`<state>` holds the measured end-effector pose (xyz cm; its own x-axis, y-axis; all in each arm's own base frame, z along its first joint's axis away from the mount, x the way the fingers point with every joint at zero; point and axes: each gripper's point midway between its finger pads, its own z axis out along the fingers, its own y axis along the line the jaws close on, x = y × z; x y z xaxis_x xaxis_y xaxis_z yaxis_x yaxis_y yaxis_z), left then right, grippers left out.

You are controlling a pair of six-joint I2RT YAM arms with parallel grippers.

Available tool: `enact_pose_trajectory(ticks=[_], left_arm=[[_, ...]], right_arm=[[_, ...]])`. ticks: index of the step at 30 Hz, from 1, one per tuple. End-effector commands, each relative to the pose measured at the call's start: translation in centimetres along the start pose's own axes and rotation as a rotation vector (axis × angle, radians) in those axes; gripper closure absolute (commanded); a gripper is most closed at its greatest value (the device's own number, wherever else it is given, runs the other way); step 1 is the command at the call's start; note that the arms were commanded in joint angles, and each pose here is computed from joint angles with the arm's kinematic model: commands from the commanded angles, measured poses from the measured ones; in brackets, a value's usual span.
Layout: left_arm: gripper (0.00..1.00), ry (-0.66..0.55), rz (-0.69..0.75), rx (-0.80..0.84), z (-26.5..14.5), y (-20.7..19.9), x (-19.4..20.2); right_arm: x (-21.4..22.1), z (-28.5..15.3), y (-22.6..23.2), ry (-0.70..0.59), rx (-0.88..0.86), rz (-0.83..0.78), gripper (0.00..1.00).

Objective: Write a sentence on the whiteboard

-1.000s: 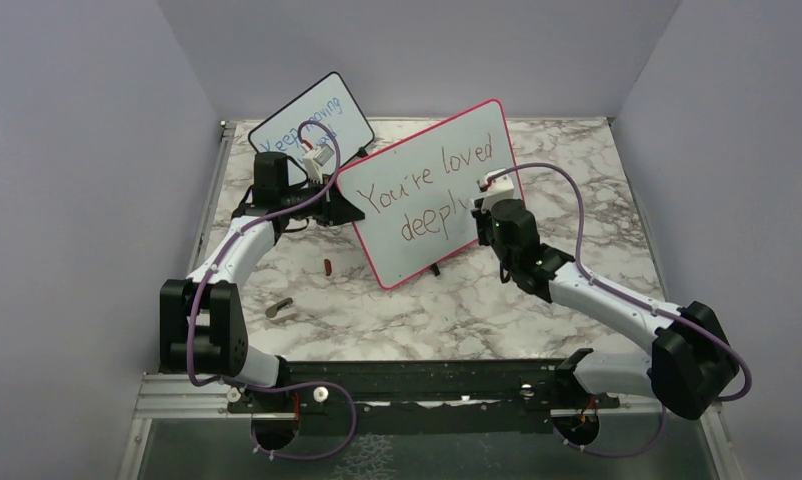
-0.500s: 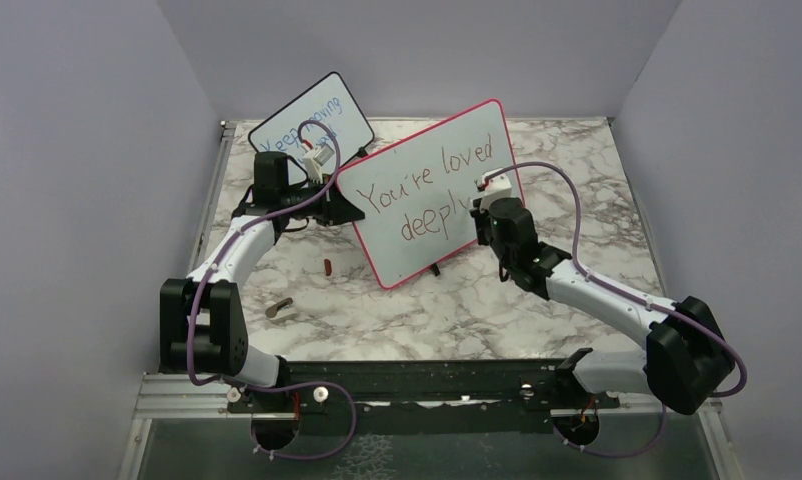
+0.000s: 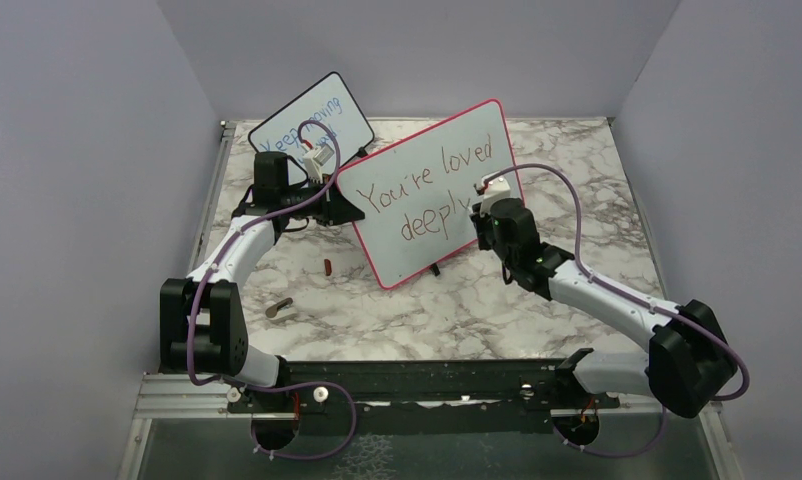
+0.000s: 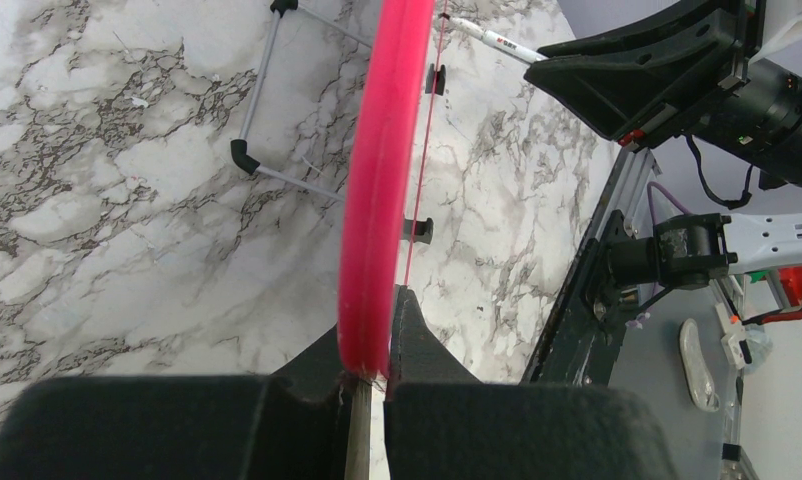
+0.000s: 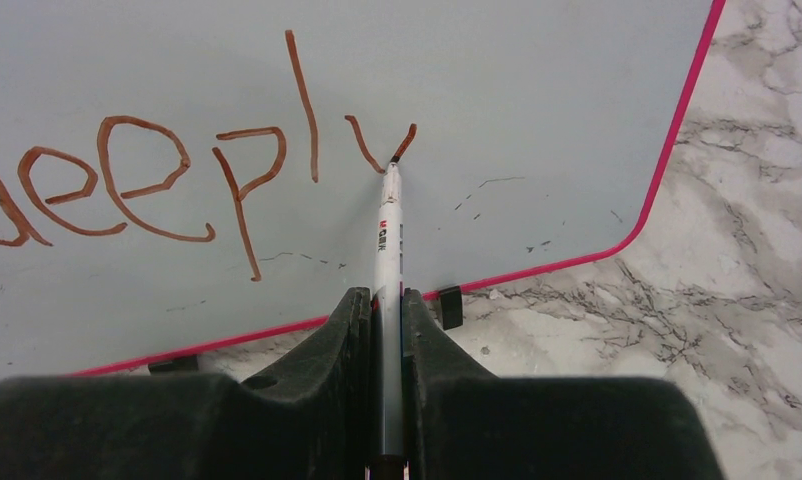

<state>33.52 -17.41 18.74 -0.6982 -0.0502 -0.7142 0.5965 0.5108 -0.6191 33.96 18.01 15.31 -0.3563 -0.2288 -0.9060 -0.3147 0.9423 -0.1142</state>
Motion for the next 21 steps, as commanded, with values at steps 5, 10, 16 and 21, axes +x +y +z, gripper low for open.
enact_pose_trajectory(ticks=[5, 10, 16, 21], left_arm=[[1.0, 0.039, -0.06, -0.144, -0.1, 3.1, 1.6], [1.0, 0.039, -0.06, -0.145, -0.1, 3.1, 1.6], [1.0, 0.038, -0.057, -0.146, -0.2, 3.1, 1.6], [1.0, 0.037, -0.058, -0.148, -0.2, 3.1, 1.6]], right_arm=[[4.5, -1.3, 2.4, 0.159, -0.144, 0.007, 0.99], [5.2, -2.1, 2.8, 0.178, -0.17, 0.016, 1.0], [3.9, -2.7, 1.5, 0.146, -0.108, 0.034, 1.0], [2.0, -3.1, -1.5, 0.054, 0.052, 0.068, 1.0]])
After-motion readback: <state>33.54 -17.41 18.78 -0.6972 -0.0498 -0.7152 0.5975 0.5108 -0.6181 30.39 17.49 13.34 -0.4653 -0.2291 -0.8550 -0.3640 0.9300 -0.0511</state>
